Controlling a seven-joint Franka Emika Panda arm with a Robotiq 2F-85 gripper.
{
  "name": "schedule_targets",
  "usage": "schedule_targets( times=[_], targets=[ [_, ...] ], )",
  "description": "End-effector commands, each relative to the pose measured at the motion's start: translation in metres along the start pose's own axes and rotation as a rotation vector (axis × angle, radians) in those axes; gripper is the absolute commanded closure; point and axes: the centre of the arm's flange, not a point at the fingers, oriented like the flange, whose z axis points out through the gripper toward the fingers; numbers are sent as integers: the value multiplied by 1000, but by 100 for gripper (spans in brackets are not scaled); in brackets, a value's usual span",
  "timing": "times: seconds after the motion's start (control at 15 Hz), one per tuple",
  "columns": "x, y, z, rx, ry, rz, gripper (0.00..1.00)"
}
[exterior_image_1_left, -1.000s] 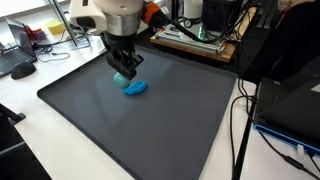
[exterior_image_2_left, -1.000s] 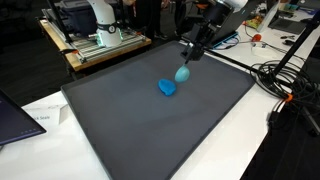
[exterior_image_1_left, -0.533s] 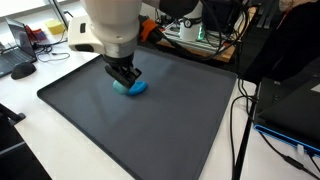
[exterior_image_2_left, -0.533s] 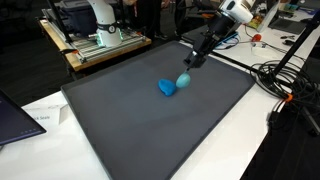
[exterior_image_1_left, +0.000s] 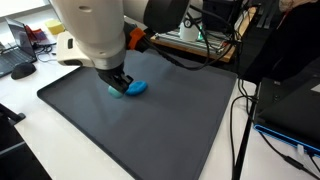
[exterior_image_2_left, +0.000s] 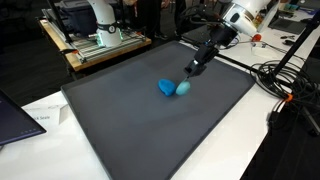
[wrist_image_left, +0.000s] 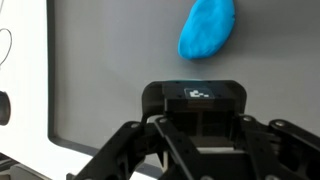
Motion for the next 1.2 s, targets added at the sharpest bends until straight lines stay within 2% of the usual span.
schedule_targets(
  times=[0.0, 0.8, 1.13],
  targets=[
    [28, 16, -1, 57, -29, -19, 78],
    [29, 92, 39, 308, -35, 25, 78],
    [21, 118, 48, 421, 8, 58, 78]
  ],
)
